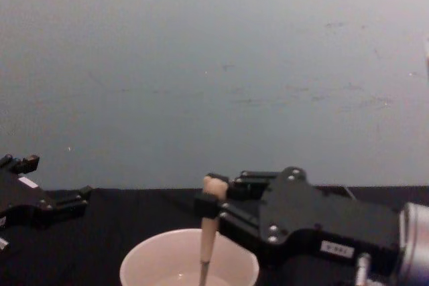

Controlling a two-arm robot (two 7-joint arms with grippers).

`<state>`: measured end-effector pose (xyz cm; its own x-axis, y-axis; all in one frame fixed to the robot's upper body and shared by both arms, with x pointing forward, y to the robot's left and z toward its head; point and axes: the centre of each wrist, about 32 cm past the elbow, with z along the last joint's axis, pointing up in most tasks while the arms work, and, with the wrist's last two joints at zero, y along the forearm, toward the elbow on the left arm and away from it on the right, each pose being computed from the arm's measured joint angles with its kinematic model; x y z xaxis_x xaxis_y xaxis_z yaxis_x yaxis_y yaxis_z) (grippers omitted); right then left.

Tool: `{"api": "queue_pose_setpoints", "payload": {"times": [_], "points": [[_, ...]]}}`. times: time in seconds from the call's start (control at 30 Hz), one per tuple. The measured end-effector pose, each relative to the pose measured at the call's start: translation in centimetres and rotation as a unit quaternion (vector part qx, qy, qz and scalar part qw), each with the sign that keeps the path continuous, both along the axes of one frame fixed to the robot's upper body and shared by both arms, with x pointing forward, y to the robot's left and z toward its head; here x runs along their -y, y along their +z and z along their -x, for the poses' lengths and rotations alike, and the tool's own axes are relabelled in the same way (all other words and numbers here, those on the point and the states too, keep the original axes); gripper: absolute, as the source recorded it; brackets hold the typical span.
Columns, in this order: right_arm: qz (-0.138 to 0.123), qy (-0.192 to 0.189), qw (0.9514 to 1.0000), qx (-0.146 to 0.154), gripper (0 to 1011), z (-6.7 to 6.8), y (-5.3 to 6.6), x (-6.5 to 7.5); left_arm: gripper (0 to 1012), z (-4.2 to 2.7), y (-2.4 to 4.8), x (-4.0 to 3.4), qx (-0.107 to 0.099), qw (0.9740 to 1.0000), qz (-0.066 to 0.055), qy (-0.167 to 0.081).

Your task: Pick up the stirring spoon with one hand, stir inside the cup, then place it back in its original position.

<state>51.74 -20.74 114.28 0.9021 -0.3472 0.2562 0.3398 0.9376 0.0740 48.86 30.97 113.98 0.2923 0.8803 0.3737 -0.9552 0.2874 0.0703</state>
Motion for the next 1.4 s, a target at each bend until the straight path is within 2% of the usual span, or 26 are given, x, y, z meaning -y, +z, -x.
{"api": "queue_pose_setpoints", "payload": {"times": [0.2,0.4,0.53,1.03,1.2,1.4], "points": [[0.004,0.009,0.9999,-0.004,212,-0.5,-0.2,-1.1,1001,0.00,0.00,0.00,0.000,1.0000,0.000,0.000],[0.000,-0.003,1.0000,0.002,212,-1.4,-0.1,-2.0,1001,0.00,0.00,0.00,0.000,1.0000,0.000,0.000],[-0.003,-0.017,0.9998,0.006,212,-2.0,0.1,-2.0,1001,0.00,0.00,0.00,0.000,1.0000,0.000,0.000],[0.001,-0.047,0.9989,0.008,212,-2.6,0.1,-0.9,1001,0.00,0.00,0.00,0.000,1.0000,0.000,0.000],[0.003,-0.051,0.9986,0.011,212,-2.3,0.2,-0.3,1001,0.00,0.00,0.00,0.000,1.0000,0.000,0.000],[0.008,-0.047,0.9988,0.014,212,-1.4,0.3,0.8,1001,0.00,0.00,0.00,0.000,1.0000,0.000,0.000]]}}
